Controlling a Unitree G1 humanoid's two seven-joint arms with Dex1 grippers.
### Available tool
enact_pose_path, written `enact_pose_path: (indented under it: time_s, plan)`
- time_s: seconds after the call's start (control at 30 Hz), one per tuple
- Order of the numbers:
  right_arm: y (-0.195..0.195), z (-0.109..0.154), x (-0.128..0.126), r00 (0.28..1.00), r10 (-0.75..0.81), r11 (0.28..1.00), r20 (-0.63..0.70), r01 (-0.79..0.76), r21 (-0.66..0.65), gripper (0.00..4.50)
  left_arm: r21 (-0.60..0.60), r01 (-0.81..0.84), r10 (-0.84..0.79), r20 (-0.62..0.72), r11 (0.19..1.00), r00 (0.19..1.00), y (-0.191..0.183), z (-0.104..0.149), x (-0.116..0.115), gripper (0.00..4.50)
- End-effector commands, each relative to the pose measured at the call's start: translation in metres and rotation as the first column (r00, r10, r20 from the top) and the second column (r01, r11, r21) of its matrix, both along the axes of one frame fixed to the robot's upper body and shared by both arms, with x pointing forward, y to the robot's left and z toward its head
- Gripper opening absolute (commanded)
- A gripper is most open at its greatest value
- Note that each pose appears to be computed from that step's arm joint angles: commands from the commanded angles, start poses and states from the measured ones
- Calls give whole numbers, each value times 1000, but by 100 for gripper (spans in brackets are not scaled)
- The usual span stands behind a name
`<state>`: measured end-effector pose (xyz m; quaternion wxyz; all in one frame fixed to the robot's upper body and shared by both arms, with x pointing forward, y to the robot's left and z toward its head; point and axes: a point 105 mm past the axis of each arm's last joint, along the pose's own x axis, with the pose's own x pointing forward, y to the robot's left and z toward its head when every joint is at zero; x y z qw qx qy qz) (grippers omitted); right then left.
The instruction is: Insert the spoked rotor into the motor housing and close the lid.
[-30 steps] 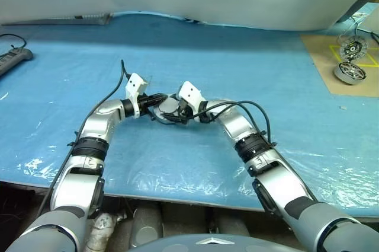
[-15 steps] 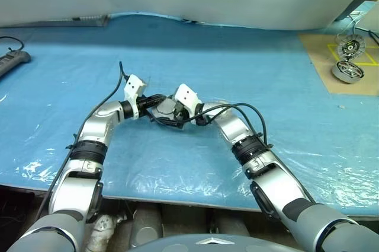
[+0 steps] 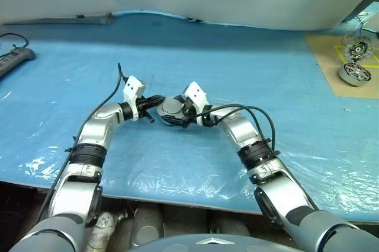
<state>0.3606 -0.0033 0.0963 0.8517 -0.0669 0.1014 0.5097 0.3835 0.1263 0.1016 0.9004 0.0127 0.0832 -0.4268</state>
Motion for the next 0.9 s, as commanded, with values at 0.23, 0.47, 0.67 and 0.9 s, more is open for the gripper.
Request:
enact_pose_path:
  time_s: [0.23, 0.47, 0.67, 0.9]
  plan:
    - [-21, 0, -11, 988, -94, 989, -126, 107, 101, 448, 23, 49, -47, -106, 999, 993, -7, -22, -8, 0]
    - [-8, 2, -14, 995, -57, 992, -86, 66, 106, 448, 46, 92, -85, -133, 995, 987, -10, -23, -10, 0]
    - [-14, -2, -12, 988, -83, 990, -128, 97, 103, 448, 48, 82, -76, -118, 995, 990, -7, -21, -9, 0]
    - [-28, -12, -15, 969, -129, 983, -211, 153, 104, 448, 31, 106, -103, -88, 994, 991, -13, -15, -11, 0]
